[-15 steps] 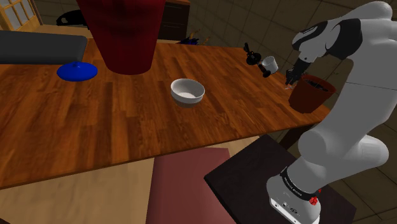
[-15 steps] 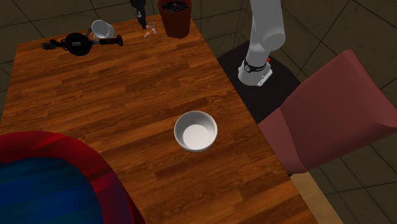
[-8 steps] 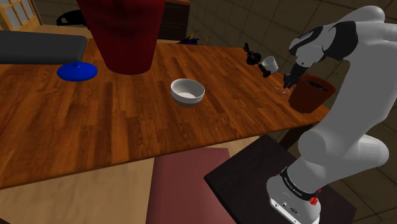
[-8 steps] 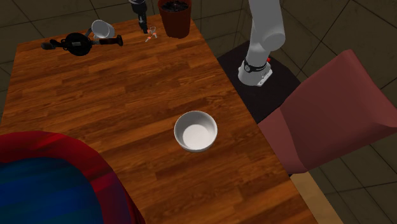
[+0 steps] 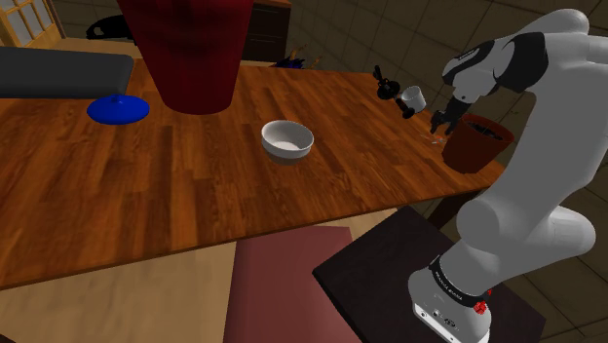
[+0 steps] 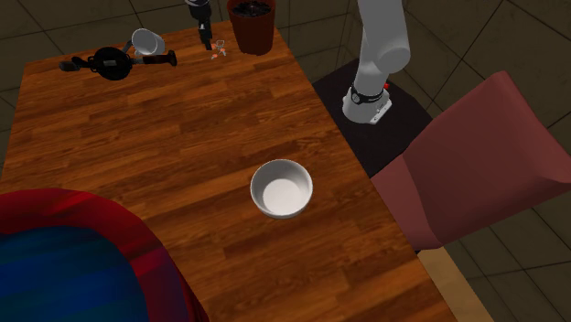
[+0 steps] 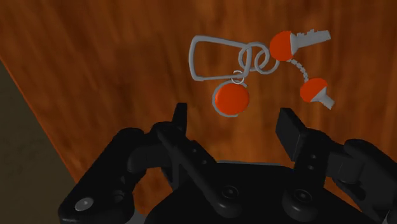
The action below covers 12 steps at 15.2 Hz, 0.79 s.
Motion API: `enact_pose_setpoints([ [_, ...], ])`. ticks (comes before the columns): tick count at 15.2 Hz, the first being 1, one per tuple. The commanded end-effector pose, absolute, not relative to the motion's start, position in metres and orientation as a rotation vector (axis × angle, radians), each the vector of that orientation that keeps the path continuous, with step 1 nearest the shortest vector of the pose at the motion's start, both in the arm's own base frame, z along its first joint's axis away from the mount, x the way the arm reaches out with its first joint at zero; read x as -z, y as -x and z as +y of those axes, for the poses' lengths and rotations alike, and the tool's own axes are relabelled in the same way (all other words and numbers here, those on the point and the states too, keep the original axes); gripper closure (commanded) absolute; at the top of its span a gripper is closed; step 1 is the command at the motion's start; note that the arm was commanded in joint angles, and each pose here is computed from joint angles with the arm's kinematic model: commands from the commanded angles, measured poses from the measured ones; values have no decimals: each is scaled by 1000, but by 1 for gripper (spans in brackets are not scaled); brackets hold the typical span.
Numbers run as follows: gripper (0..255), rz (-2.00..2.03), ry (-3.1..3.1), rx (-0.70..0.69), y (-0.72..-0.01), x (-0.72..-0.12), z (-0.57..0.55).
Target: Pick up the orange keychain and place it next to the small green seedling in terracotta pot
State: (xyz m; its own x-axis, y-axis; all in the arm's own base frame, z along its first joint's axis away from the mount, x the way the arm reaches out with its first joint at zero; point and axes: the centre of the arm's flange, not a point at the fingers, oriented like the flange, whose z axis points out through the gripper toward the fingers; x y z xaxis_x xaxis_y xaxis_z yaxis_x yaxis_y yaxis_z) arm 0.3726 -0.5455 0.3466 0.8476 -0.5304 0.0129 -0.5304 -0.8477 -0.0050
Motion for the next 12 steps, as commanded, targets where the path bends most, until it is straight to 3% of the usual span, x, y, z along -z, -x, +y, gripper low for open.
enact_pose_setpoints([
  [1, 0, 866, 3018, 22, -373, -347, -545],
  [4, 0, 866, 3018, 22, -373, -347, -545],
  [8, 0, 866, 3018, 22, -372, -397, -545],
  [12, 0, 867, 3018, 22, -372, -397, -545],
])
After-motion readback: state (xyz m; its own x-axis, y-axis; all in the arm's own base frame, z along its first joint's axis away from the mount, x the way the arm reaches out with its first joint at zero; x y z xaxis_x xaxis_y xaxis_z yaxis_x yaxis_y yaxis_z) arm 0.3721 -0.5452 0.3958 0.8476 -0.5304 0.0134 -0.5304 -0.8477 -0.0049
